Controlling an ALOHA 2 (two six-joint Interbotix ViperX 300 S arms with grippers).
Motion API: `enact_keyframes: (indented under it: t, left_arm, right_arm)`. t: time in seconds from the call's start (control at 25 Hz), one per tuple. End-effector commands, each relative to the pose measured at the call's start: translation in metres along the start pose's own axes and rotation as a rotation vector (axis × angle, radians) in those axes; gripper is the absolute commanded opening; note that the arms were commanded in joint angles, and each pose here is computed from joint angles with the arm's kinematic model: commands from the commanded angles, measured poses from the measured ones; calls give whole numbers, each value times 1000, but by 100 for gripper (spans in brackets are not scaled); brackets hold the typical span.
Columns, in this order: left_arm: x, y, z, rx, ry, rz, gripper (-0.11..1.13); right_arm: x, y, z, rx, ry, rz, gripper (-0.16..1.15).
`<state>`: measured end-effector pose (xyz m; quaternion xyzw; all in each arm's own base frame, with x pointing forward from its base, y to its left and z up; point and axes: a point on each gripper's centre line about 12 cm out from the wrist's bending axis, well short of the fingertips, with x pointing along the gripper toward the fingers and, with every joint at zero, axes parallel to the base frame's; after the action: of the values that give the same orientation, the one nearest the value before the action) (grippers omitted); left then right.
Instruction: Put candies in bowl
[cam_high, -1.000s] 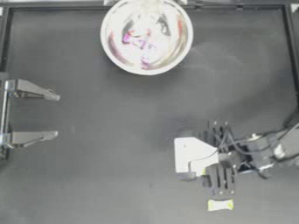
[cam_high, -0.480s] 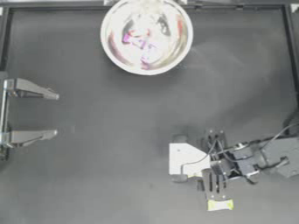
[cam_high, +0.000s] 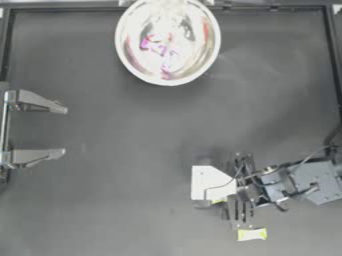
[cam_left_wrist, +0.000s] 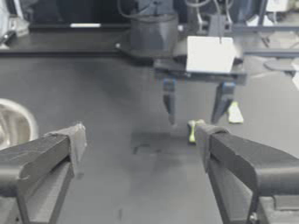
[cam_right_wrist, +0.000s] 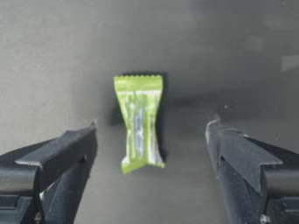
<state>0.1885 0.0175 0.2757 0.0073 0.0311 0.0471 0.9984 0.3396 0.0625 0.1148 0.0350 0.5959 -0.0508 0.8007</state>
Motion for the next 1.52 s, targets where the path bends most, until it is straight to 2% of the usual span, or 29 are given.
enact_keyframes:
  t: [0.04,0.2,0.28,0.32,0.56,0.64,0.92,1.08,1.24,1.52]
  left_arm:
    - [1,1,7,-2,-20,4,103]
    - [1,1,6,-3,-18,4,103]
    - [1,1,6,-3,-18,4,103]
    - [1,1,6,-2,-18,4,103]
    - [1,1,6,-2,-18,4,103]
    - [1,1,6,-2,-18,4,103]
    - [1,1,6,-2,-18,4,103]
    - [1,1,6,-2,-20,4,103]
    - [1,1,6,-2,-18,4,103]
    - [1,1,7,-2,-20,4,103]
  right_arm:
    - [-2,0,5,3,-23,7,100]
    - [1,0,4,2,-13,3,99]
    - [2,0,4,2,-10,2,94]
    - [2,0,3,2,-7,1,90]
    - [7,0,2,2,3,-2,42]
    - [7,0,2,2,4,-3,33]
    - [-5,-1,9,-13,-29,-6,32]
    - [-27,-17,17,0,-98,-25,31]
    - [-52,-47,30,15,-211,-69,31]
    - [-90,-110,50,24,-396,-196,31]
